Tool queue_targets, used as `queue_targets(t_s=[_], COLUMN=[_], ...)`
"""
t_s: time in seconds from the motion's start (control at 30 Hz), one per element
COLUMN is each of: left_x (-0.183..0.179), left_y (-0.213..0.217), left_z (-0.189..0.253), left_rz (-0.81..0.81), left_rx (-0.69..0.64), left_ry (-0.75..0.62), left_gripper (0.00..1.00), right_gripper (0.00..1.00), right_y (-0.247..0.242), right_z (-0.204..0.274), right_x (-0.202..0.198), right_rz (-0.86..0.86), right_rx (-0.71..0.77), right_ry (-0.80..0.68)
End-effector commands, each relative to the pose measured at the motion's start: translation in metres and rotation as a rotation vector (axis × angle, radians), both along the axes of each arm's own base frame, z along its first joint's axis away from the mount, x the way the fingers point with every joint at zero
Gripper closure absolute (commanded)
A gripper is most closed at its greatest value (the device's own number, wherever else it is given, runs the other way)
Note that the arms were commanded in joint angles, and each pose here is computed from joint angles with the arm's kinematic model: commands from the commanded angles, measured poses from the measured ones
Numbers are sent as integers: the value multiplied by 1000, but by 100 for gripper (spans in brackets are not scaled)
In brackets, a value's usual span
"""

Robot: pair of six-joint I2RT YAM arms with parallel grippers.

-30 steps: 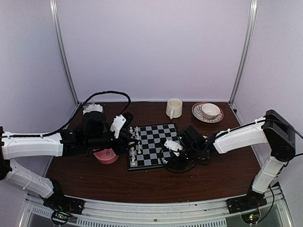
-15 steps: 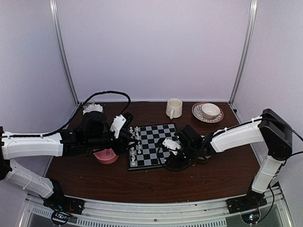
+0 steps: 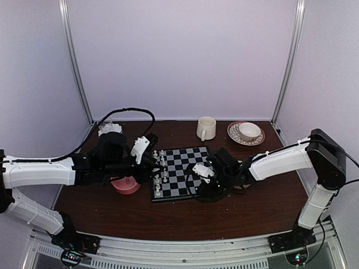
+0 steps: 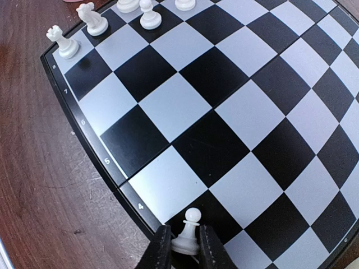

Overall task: Set up the chess pieces on the board
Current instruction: Pick up the pawn from the chessboard, then pass from the right arm to the left

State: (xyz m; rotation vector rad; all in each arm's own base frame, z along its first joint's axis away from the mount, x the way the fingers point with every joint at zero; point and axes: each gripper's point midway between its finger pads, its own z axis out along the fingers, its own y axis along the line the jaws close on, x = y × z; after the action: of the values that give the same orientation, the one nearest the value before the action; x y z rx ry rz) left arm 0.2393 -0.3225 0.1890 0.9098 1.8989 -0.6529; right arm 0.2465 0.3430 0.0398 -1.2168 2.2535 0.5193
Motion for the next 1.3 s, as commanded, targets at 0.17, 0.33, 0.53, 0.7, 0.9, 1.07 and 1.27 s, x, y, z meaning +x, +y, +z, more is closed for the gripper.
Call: queue_targets(t_s=[0.17,0.33,0.53,0.7,0.9,1.07,1.27], left_x=[-4,-8,-15,-9,-4,-6,-17], left_y=[-16,-37,-70,-85,-86,-93,-106], left_z=[11,12,21,20,10,10,-3], left_rz=[-46,-129,-243,-234,-144,-150,-154], left_rx=[-154,-290,-446,-536,-577,-578,-548], left_ry=[116,342,578,755,884,937,982], left_gripper=[50,50,50,53,53,54,53], right_gripper=[83,83,84,84,84,85,86], right_y=[7,11,18,19,14,13,13], right_z=[32,55,79,101,122,131,137], right_x=[-9,-14,-24,-32,-41,-46,-47], right_rz=[24,42,88,100,125,142,143], right_rx=[124,213,315,394,470,501,517], right_ry=[-29,-53,-57,-59,-95,-102,-115])
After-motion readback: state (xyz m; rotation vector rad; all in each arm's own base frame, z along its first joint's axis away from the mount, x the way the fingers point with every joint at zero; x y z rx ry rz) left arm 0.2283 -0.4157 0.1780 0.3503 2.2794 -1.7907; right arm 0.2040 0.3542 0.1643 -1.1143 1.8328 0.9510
